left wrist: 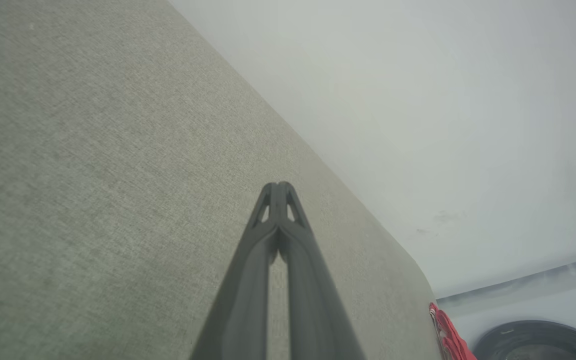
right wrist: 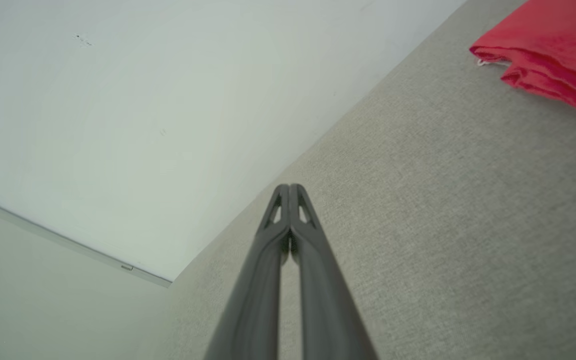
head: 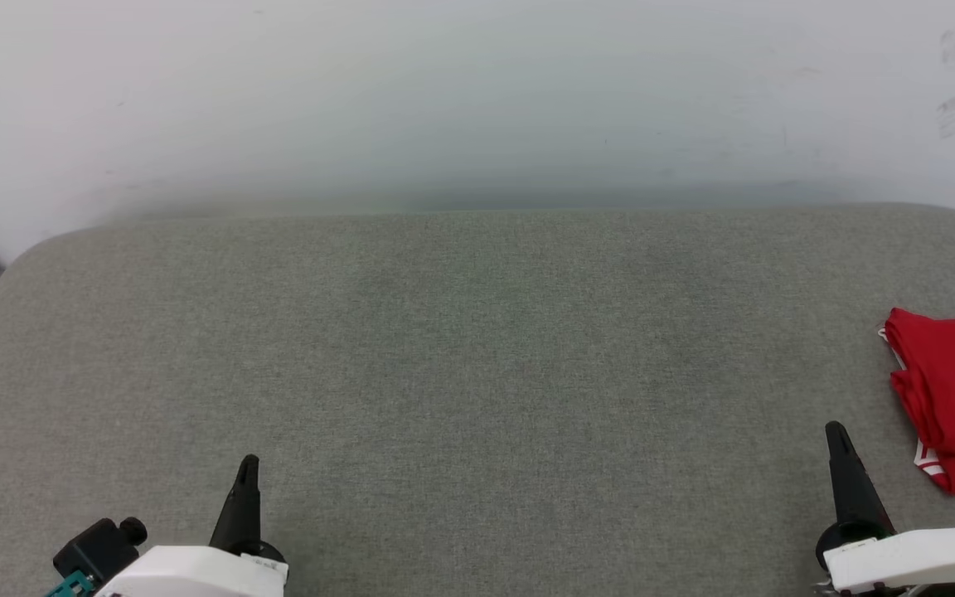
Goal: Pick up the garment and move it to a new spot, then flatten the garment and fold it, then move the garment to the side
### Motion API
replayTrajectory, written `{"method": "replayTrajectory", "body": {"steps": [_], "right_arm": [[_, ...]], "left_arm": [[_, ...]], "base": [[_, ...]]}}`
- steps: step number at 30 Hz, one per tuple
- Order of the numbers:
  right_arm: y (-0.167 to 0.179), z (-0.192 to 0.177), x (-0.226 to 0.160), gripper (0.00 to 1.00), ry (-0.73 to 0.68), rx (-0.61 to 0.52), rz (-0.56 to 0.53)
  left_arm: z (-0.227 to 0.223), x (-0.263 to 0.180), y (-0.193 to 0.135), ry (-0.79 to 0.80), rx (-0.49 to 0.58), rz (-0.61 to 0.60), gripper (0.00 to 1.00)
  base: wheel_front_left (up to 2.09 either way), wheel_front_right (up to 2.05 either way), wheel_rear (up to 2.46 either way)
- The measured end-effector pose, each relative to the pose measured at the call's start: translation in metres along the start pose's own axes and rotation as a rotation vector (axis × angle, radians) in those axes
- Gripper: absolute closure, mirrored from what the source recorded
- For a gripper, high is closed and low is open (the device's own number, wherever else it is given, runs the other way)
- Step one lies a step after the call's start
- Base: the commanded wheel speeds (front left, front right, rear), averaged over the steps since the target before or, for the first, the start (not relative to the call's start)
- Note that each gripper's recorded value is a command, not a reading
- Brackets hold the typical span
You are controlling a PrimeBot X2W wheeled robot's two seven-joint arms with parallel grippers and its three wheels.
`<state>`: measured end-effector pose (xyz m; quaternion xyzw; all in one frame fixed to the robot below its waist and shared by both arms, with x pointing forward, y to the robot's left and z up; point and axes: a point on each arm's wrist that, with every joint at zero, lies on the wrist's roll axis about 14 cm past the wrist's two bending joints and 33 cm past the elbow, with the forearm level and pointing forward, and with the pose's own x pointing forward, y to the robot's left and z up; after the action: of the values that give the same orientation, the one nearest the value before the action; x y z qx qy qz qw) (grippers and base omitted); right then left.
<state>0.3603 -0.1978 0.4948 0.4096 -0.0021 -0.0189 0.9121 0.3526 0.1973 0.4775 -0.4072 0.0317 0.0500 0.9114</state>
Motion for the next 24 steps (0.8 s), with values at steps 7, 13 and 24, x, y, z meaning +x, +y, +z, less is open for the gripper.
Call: {"method": "replayTrajectory", "body": {"steps": [7,13,24], "right_arm": [[-0.001,0.000,0.003,1.00,0.006,0.088,-0.008],[0.000,0.001,0.006,1.00,0.007,0.158,-0.008],[0.001,0.002,0.011,1.00,0.014,0.276,-0.008]], "left_arm": [[0.001,0.003,-0.001,0.006,-0.087,-0.004,1.00],[0.003,0.007,-0.003,0.010,-0.157,-0.009,1.00],[0.005,0.012,-0.004,0.017,-0.277,-0.016,1.00]], "base": [[0.00,0.00,0.00],[0.00,0.00,0.00],[0.00,0.00,0.00]]}}
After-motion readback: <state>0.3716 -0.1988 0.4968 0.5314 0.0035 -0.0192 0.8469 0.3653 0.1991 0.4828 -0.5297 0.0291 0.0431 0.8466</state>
